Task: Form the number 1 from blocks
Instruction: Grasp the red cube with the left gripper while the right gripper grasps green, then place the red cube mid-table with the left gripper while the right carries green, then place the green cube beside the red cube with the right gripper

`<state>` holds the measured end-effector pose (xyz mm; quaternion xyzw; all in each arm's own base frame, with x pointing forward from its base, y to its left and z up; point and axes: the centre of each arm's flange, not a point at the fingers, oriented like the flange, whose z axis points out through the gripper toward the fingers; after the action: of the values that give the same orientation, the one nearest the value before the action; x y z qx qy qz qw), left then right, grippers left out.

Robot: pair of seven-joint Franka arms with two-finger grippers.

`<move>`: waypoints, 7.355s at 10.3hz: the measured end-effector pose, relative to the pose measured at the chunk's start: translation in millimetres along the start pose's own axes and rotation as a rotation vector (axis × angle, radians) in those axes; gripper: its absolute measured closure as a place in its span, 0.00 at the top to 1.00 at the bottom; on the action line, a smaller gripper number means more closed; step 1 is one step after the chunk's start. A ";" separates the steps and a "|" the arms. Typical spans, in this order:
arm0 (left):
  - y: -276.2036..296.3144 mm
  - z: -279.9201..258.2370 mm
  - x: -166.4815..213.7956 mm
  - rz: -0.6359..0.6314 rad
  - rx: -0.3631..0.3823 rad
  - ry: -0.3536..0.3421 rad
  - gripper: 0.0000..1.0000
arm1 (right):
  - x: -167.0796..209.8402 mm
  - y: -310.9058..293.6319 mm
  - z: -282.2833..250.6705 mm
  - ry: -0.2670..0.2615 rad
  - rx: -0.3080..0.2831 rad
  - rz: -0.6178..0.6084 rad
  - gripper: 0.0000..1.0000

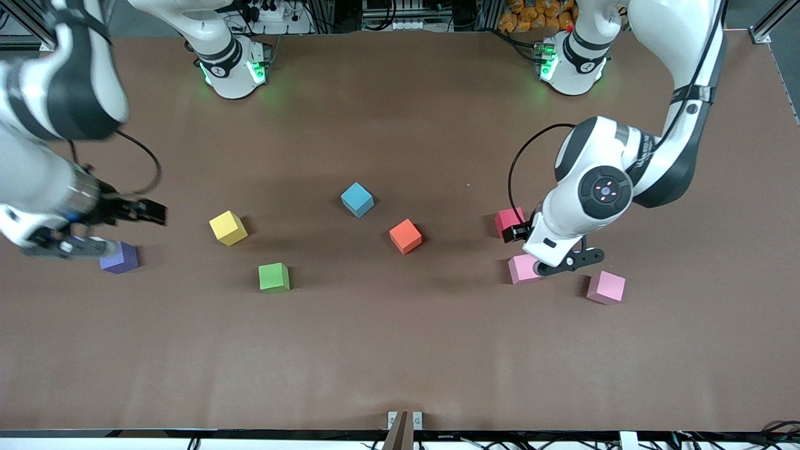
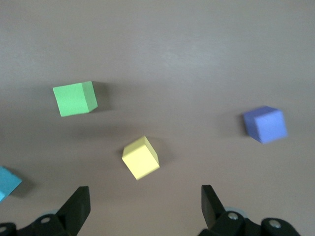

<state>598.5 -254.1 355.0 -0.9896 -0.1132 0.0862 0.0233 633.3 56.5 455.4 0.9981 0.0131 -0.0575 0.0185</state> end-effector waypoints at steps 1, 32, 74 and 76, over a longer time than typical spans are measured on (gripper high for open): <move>0.3 13.1 -5.0 -0.007 0.011 -0.015 1.00 | 14.7 -10.8 30.4 -0.005 0.015 -0.007 1.00; 140.4 134.2 -192.3 0.069 0.017 -0.024 0.62 | 68.8 -110.0 234.3 0.129 0.077 -0.043 0.63; 290.2 97.0 -243.5 -0.432 -0.097 0.169 1.00 | -119.5 -154.9 126.4 -0.140 0.087 0.036 0.63; 277.0 93.8 -206.1 -0.523 -0.125 0.160 1.00 | -153.8 -190.4 141.8 -0.103 0.090 0.058 0.63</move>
<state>445.2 -568.2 278.6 -0.9300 -0.3674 -0.0081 -0.0075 459.0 237.6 325.7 0.9936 -0.0193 -0.1087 -0.0240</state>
